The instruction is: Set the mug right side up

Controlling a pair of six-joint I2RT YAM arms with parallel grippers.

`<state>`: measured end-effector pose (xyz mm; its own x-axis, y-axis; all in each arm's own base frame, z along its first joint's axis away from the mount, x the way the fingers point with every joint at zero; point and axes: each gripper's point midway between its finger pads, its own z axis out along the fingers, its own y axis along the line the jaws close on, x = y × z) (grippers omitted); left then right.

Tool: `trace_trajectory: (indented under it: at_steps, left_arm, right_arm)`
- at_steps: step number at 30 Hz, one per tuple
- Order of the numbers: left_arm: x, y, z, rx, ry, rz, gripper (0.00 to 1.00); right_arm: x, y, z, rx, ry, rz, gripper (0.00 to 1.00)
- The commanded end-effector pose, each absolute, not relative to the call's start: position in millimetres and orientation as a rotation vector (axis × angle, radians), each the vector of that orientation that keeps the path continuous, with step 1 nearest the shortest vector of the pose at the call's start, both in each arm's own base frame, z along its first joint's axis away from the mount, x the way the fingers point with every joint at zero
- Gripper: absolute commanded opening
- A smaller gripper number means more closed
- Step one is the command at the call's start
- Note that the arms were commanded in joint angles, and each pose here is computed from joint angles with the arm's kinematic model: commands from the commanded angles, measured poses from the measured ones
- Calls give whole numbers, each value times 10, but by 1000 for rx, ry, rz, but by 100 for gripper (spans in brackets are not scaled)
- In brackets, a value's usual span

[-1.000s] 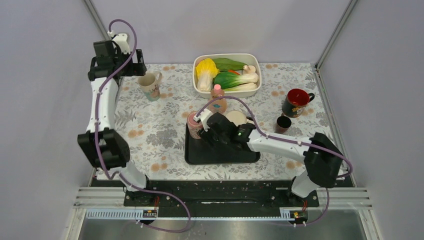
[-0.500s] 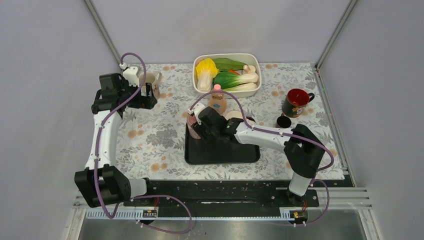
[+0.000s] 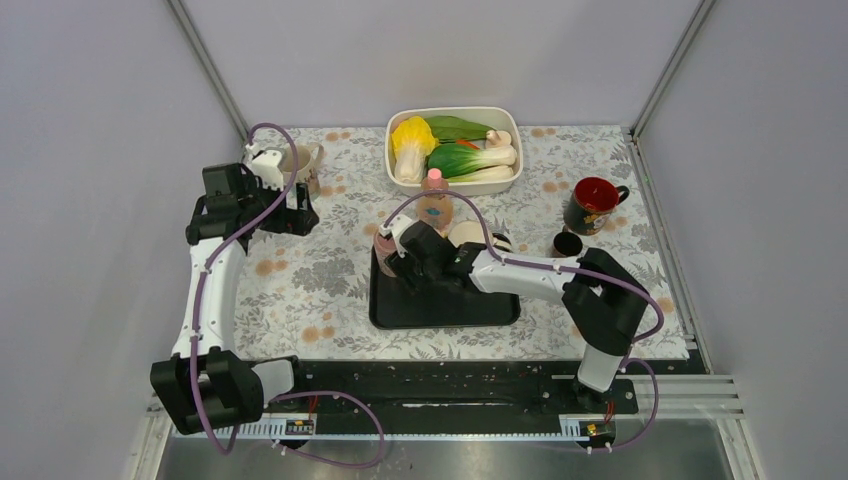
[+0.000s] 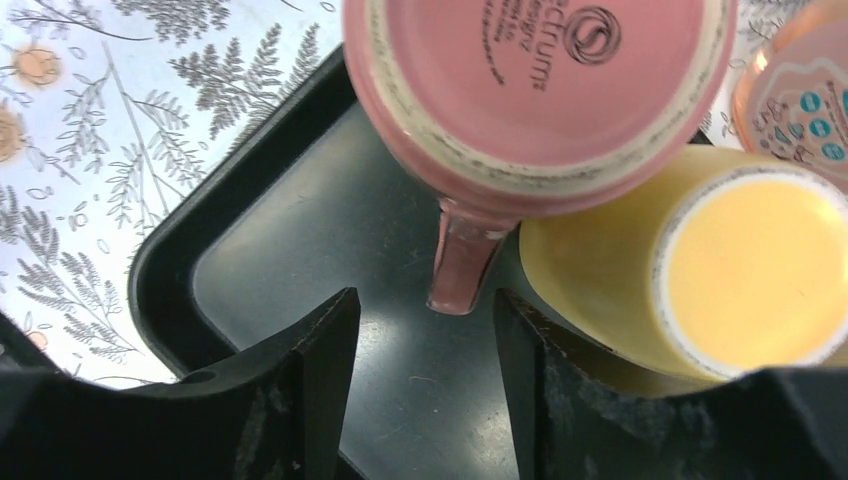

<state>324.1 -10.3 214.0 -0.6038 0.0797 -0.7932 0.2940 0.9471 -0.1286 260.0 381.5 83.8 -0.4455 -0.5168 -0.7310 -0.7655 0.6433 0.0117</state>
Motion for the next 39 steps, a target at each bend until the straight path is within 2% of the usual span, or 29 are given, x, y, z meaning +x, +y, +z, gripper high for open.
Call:
trace_trajectory:
  at_steps: [1, 6, 12, 16, 20, 24, 30, 35, 39]
  left_arm:
    - [3284, -184, 2214, 296, 2167, -364, 99]
    - [3265, -214, 2203, 295, 2166, -386, 99]
    - [3225, -216, 2220, 303, 2156, -376, 99]
    - [3200, -237, 2236, 309, 2147, -385, 99]
    - [3177, -266, 2242, 306, 2148, -406, 99]
    - [3153, -315, 2276, 292, 2141, -443, 99]
    - [3091, -528, 2578, 337, 2082, -568, 99]
    - [3052, -710, 2938, 487, 1978, -489, 99]
    - [2843, -1012, 3335, 787, 1744, -317, 99]
  right_arm:
    - [2789, 3783, 966, -851, 2131, 355, 62]
    - [2856, 3884, 888, -830, 2141, 359, 64]
    - [2865, 4048, 738, -834, 2160, 408, 54]
    - [2896, 4075, 751, -815, 2149, 417, 33]
    - [2873, 4098, 856, -815, 2134, 448, 1]
    - [2740, 4111, 1215, -803, 2087, 566, 0]
    - [2482, 4070, 2162, -732, 1911, 816, 0]
    - [2377, 3915, 2910, -609, 1821, 988, 0]
    - [2361, 3781, 3441, -488, 1791, 1183, 0]
